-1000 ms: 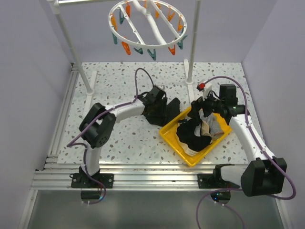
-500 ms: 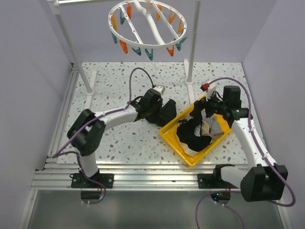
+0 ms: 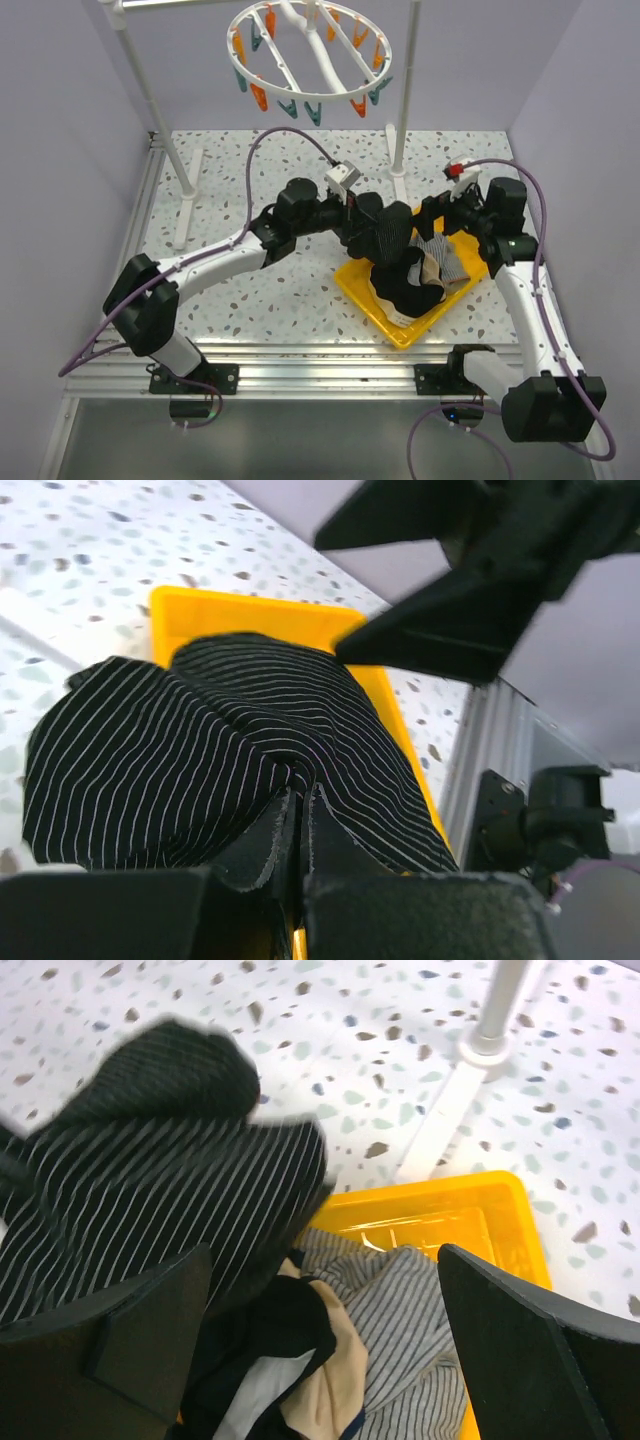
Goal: Remove the underwear clipped to the hanger
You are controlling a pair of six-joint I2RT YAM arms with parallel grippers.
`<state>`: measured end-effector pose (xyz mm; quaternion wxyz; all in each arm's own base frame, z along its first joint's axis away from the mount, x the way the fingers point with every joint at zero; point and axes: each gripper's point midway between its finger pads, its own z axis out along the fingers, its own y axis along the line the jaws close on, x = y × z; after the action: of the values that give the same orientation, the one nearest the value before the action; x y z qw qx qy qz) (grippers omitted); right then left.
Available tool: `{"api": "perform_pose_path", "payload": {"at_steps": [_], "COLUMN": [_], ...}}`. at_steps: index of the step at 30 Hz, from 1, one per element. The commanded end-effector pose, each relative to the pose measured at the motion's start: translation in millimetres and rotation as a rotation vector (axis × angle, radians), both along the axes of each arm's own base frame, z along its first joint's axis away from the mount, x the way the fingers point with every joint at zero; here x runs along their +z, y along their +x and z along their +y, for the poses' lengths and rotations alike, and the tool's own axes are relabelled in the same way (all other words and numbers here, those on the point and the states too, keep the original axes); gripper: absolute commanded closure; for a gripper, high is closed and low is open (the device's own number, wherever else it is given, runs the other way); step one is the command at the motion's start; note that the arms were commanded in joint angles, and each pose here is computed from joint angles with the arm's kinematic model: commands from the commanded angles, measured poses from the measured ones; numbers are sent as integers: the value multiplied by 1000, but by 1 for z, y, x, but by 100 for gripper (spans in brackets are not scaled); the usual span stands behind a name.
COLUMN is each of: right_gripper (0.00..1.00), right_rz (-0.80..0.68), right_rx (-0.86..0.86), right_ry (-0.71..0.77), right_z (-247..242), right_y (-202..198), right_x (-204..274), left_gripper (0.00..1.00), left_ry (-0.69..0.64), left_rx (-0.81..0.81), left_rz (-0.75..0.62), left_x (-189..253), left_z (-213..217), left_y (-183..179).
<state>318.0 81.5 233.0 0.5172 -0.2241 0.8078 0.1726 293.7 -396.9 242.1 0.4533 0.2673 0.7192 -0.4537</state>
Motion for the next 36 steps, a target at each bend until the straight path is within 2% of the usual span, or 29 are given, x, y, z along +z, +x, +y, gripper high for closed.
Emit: {"api": "perform_pose_path", "payload": {"at_steps": [1, 6, 9, 17, 20, 26, 31, 32, 34, 36], "right_gripper": [1, 1, 2, 1, 1, 1, 1, 1, 1, 1], "right_rz": [-82, -103, -111, -76, -67, -43, -23, -22, -18, -32], "right_rx": [-204, -334, -383, -438, -443, -440, -436, -435, -433, -422], "right_ry": [42, 67, 74, 99, 96, 87, 70, 72, 70, 38], "right_z": [-28, -49, -58, -67, -69, -69, -70, -70, -69, -71], "right_y": [19, 23, 22, 16, 15, 12, 9, 9, 8, 7], "right_x": [30, 43, 45, 32, 27, 14, 4, 5, 5, 7], "left_gripper": [100, 100, 100, 100, 96, 78, 48, 40, 32, 18], "left_ry": [-92, -51, 29, 225, 273, 328, 295, 284, 235, 194], "left_rx": [-218, -366, -430, -534, -543, -498, -444, -423, -401, -369], "left_rz": [-52, -31, 1, 132, 164, 148, 36, 2, -71, -135], "left_x": [28, 7, -25, -109, -133, -149, -118, -104, -81, -54], "left_z": [-34, -74, -95, -117, -120, -116, -115, -112, -114, -110], "left_y": [-30, -47, -54, -71, -79, -80, -71, -69, -63, -60]}}
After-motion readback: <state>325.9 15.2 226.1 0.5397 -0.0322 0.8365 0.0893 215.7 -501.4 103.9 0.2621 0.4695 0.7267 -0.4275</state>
